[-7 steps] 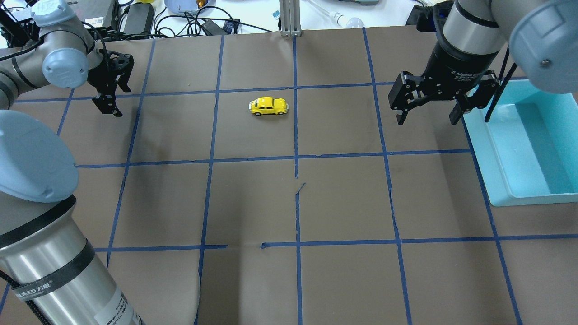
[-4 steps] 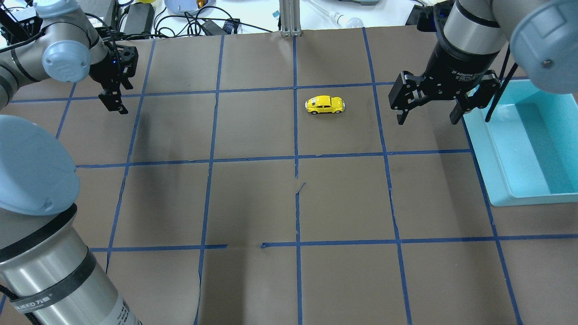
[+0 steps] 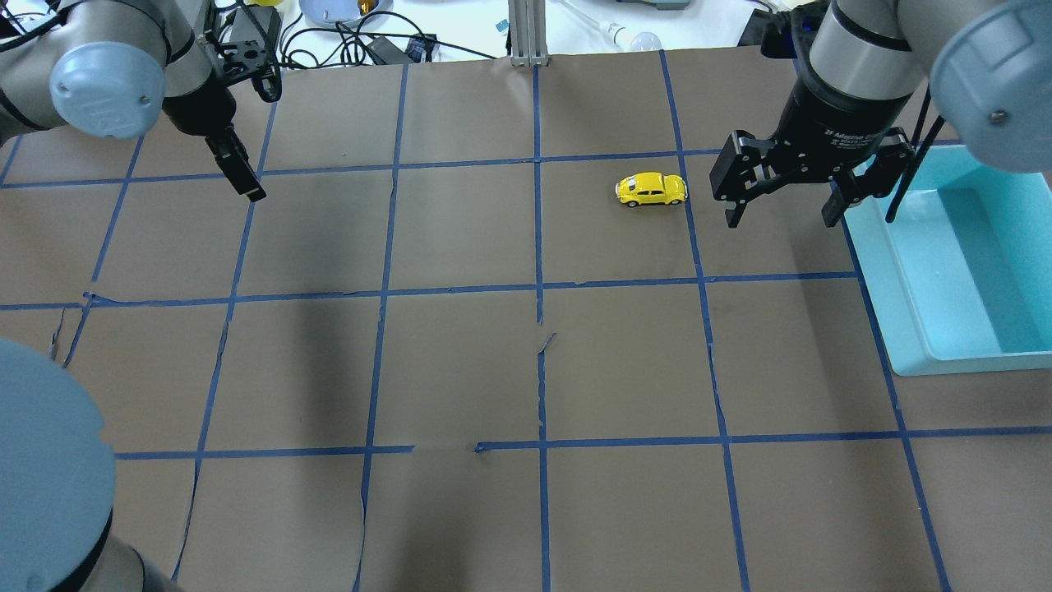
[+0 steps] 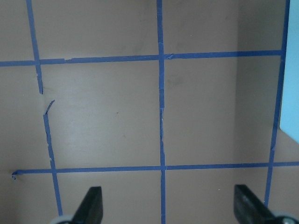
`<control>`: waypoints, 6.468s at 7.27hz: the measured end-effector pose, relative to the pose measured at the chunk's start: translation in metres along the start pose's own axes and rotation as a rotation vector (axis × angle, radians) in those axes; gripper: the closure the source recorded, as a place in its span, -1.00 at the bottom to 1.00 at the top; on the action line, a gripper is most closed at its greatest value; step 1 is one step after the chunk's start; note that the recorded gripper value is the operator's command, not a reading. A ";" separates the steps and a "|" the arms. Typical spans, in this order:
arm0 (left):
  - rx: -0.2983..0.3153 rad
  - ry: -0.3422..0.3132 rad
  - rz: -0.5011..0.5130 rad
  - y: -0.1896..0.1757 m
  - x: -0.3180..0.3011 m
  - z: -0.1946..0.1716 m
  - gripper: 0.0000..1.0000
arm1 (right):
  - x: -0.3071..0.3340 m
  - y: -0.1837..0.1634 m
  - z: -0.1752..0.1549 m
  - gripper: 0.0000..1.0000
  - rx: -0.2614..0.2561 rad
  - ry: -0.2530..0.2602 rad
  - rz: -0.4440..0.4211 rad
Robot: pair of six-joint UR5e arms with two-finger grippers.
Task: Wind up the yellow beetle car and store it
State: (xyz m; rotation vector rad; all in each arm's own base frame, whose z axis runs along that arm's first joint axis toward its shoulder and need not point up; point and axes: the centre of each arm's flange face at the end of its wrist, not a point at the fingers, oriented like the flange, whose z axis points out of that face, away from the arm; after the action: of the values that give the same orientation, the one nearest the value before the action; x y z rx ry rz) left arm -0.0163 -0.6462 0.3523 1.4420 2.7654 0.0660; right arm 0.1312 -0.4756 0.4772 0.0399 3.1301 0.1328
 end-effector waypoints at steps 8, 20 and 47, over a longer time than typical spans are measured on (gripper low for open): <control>0.078 0.002 -0.699 -0.022 0.203 -0.159 -1.00 | 0.000 0.001 -0.002 -1.00 0.007 0.004 0.002; 0.113 -0.019 -0.838 0.003 0.196 -0.175 -1.00 | 0.000 0.001 -0.005 -1.00 0.024 -0.001 -0.006; 0.117 -0.021 -0.848 0.008 0.191 -0.175 -1.00 | -0.061 -0.208 0.213 -1.00 0.394 0.107 -1.137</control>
State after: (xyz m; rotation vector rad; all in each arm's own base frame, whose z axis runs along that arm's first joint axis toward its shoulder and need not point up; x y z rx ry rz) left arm -0.1258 -0.4901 0.5277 0.1783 3.1308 -0.1259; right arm 0.1889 -0.6664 0.2478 -1.6778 2.6744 -0.4849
